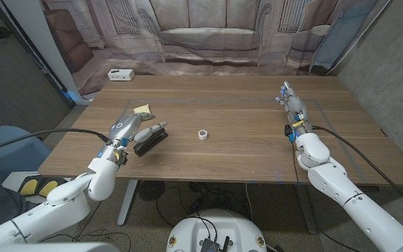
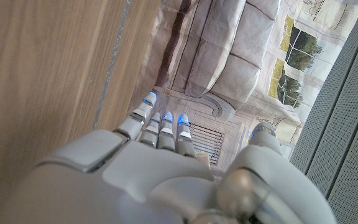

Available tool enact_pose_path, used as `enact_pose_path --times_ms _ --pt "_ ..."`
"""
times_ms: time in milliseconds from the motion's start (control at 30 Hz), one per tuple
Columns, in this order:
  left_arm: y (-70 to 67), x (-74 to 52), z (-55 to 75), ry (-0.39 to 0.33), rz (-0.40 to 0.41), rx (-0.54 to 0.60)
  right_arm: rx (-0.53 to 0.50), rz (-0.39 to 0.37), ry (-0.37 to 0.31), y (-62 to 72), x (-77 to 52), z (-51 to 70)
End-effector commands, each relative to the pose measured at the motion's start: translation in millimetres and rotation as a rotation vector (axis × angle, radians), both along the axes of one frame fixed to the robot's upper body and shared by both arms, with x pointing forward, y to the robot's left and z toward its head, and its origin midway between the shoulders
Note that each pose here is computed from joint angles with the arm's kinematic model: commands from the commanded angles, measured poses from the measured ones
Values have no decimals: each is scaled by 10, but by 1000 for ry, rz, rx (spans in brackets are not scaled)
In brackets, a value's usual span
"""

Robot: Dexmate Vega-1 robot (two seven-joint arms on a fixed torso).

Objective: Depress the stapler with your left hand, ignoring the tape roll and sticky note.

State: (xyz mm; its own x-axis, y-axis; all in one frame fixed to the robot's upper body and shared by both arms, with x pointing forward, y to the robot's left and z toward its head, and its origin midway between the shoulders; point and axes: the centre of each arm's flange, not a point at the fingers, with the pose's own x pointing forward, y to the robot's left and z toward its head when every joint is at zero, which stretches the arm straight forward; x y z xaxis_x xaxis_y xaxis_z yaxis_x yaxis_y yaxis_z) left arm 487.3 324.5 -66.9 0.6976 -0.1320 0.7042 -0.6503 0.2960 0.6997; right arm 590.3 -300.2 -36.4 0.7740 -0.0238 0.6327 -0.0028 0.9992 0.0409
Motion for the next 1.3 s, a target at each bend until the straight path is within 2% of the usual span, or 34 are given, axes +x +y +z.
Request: enact_pose_path --times_ms 33,667,900,1300 --pt "-19 -31 74 -40 -55 -59 5 2 -5 -34 -22 -8" --pt "57 -56 147 -8 -209 -229 1 8 -13 -32 -18 -11" --pt "80 -30 171 50 -303 -316 3 11 -13 -27 -15 -16" --pt "108 55 227 129 -447 -400 10 11 -13 -38 -16 -33"
